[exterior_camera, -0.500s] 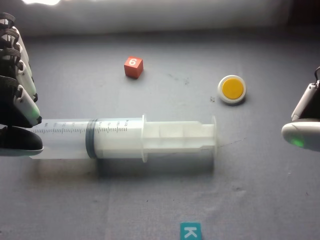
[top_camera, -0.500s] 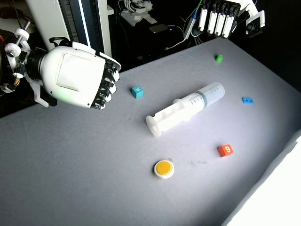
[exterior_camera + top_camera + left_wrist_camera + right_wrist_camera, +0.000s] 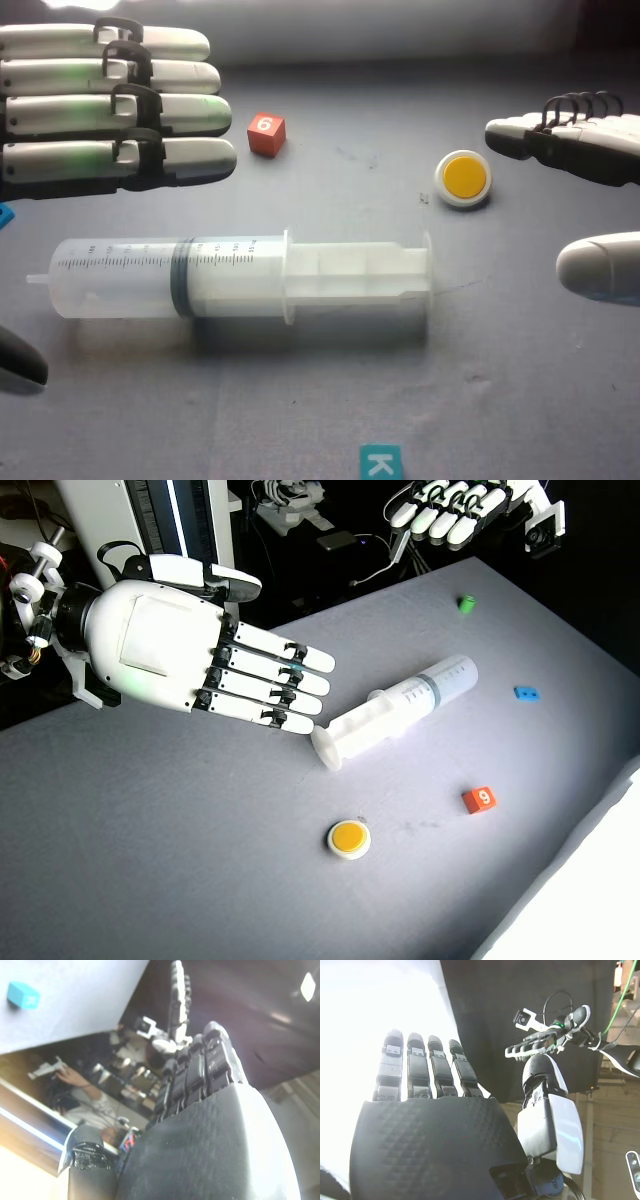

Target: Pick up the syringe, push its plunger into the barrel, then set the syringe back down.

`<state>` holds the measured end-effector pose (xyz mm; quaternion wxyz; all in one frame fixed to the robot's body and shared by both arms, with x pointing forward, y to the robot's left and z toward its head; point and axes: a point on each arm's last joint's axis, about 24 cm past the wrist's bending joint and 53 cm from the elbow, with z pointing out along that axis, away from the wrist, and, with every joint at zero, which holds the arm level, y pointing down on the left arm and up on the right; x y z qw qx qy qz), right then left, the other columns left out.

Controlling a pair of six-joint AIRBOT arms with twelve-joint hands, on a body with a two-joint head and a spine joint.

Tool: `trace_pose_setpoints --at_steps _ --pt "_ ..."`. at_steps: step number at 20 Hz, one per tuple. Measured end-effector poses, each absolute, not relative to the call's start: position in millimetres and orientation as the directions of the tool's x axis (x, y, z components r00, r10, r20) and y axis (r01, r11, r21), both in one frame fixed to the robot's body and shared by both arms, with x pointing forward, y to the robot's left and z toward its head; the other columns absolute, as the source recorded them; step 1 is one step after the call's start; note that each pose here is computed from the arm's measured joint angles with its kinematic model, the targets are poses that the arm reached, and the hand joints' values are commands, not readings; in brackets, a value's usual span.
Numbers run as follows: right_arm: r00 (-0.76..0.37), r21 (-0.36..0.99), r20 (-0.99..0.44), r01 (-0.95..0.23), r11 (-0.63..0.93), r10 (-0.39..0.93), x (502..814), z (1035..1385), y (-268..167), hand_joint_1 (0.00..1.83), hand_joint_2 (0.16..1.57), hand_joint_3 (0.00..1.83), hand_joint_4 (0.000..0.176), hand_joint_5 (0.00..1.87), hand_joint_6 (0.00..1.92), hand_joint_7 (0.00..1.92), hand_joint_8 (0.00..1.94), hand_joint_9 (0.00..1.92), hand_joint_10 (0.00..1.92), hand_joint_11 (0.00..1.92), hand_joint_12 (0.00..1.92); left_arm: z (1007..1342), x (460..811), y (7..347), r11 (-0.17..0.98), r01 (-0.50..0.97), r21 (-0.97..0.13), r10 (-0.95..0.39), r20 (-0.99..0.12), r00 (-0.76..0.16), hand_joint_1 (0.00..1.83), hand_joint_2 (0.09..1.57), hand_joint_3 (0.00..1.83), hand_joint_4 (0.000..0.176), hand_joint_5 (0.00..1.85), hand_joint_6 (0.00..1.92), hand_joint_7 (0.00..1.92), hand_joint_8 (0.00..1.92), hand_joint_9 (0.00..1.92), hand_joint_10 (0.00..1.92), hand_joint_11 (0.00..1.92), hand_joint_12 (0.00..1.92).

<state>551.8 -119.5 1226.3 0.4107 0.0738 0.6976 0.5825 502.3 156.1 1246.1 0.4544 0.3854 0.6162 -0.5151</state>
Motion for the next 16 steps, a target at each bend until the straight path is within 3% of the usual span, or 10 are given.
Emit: trace_pose_setpoints --at_steps 2,11,16 --pt "-0.653 0.874 -0.485 -0.373 0.311 0.581 551.5 1225.3 -119.7 0.00 1.20 0.01 0.000 0.00 0.00 0.00 0.00 0.00 0.00 0.00 0.00 1245.4 502.1 155.6 0.173 0.944 -0.282 0.009 -0.958 -0.287 0.97 1.05 0.02 0.000 0.00 0.00 0.00 0.00 0.00 0.00 0.00 0.00" --pt "-0.658 0.876 -0.482 -0.375 0.303 0.579 549.8 1224.3 -117.5 0.00 1.19 0.00 0.000 0.01 0.00 0.00 0.00 0.00 0.00 0.00 0.00 1239.4 488.3 152.5 0.129 0.943 -0.306 0.043 -0.949 -0.313 1.05 1.01 0.00 0.000 0.00 0.00 0.00 0.00 0.00 0.00 0.00 0.00" --pt "-0.655 0.879 -0.476 -0.371 0.298 0.588 550.8 1224.9 -119.0 0.00 1.20 0.00 0.000 0.00 0.00 0.00 0.00 0.00 0.00 0.00 0.00 1234.6 500.6 150.8 0.208 0.914 -0.348 0.030 -0.932 -0.362 1.07 1.00 0.00 0.000 0.00 0.00 0.00 0.00 0.00 0.00 0.00 0.00"
